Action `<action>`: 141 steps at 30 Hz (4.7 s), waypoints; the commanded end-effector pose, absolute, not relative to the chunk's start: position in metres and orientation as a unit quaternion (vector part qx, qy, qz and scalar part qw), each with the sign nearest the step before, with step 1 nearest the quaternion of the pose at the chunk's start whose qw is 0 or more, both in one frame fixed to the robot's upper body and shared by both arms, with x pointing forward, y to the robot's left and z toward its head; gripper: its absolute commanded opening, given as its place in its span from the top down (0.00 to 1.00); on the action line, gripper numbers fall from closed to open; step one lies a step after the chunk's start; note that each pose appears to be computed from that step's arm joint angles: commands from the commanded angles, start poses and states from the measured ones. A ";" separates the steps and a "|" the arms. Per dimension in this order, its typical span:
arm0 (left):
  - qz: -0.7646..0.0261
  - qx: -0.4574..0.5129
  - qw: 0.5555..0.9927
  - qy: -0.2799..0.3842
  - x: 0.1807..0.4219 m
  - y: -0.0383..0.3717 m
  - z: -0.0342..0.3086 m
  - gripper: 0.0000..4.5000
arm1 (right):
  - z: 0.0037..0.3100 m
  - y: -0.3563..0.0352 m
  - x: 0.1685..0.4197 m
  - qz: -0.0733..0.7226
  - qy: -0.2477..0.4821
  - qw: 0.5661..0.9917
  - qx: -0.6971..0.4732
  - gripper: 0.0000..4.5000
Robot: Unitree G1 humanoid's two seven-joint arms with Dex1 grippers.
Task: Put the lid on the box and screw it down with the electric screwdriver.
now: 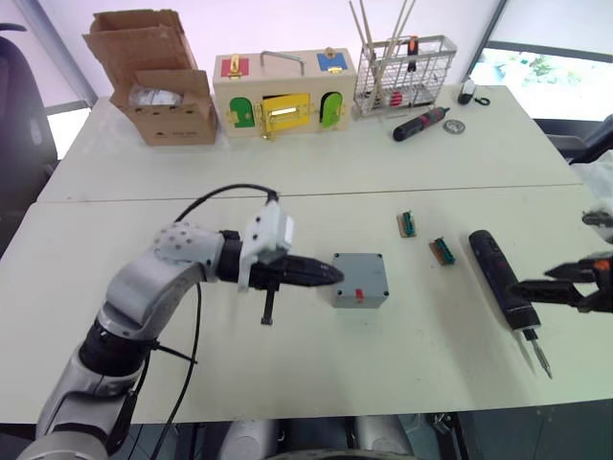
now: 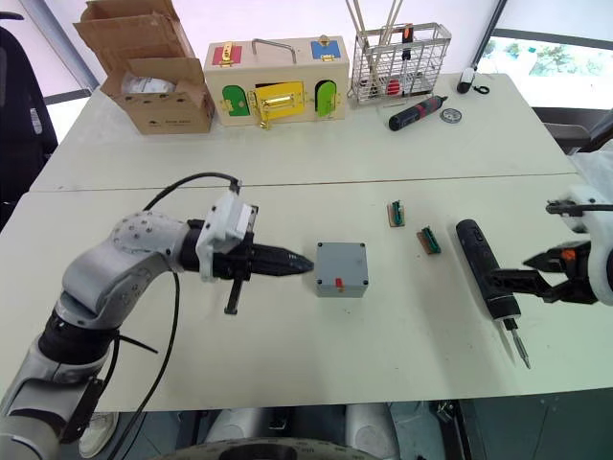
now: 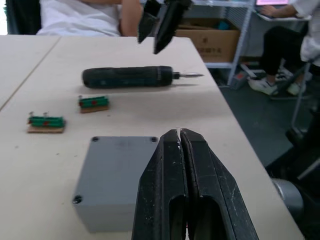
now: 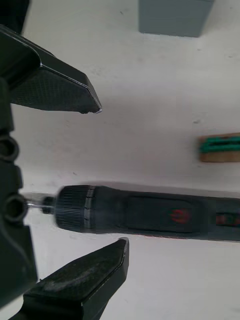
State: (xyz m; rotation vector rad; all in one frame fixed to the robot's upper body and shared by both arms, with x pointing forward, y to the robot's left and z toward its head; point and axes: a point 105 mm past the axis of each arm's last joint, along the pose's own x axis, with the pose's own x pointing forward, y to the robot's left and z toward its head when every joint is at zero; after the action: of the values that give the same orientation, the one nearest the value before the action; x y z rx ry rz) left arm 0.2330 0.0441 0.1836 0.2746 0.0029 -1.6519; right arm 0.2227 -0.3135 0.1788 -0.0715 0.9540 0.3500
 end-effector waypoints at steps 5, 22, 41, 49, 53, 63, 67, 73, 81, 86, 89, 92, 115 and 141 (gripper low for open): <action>-0.742 0.131 0.658 -0.002 0.215 0.038 0.179 1.00 | 0.166 -0.329 0.226 0.139 0.486 0.862 -0.007 0.01; -0.722 0.146 0.676 0.016 0.213 0.039 0.163 1.00 | 0.125 -0.332 0.253 0.123 0.531 0.837 -0.049 0.01; -0.711 0.141 0.689 0.011 0.219 0.036 0.160 1.00 | 0.100 -0.337 0.244 0.126 0.568 0.804 -0.124 0.60; -0.708 0.144 0.692 0.007 0.223 0.036 0.160 1.00 | 0.098 -0.338 0.245 0.131 0.570 0.801 -0.127 0.60; -0.707 0.148 0.692 0.006 0.226 0.037 0.160 1.00 | 0.099 -0.342 0.250 0.127 0.569 0.803 -0.124 0.60; -0.701 0.153 0.696 0.014 0.227 0.040 0.156 1.00 | 0.107 -0.352 0.271 0.101 0.543 0.828 -0.099 0.60; -0.692 0.118 0.712 0.018 0.231 0.045 0.160 1.00 | 0.141 -0.346 0.298 0.082 0.459 0.884 0.024 0.60; -0.688 0.091 0.720 0.022 0.244 0.055 0.169 1.00 | 0.215 -0.339 0.320 0.092 0.290 0.926 0.225 0.60; -0.652 0.069 0.755 0.021 0.292 0.066 0.184 1.00 | 0.322 -0.267 0.312 0.162 -0.143 0.948 0.234 0.60; -0.653 0.064 0.755 0.018 0.304 0.051 0.191 1.00 | 0.311 -0.202 0.286 0.158 -0.241 0.944 0.160 0.60; -0.666 0.064 0.743 0.014 0.302 0.041 0.194 1.00 | 0.295 -0.187 0.280 0.144 -0.234 0.952 0.132 0.60; -0.677 0.068 0.733 0.008 0.300 0.032 0.194 1.00 | 0.283 -0.177 0.274 0.138 -0.231 0.959 0.085 0.60; -0.695 0.147 0.702 0.054 0.284 0.015 0.126 1.00 | 0.237 -0.129 0.269 0.186 -0.202 0.961 0.048 0.60; -0.692 0.143 0.706 0.053 0.284 0.015 0.126 1.00 | 0.209 -0.139 0.280 0.166 -0.183 0.968 0.043 0.60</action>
State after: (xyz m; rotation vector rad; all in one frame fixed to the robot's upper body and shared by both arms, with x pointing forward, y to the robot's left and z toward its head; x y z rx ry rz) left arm 0.2854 0.0131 0.1283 0.3026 0.1113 -1.5371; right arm 0.2830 -0.1395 0.1987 0.1021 -0.3172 0.3355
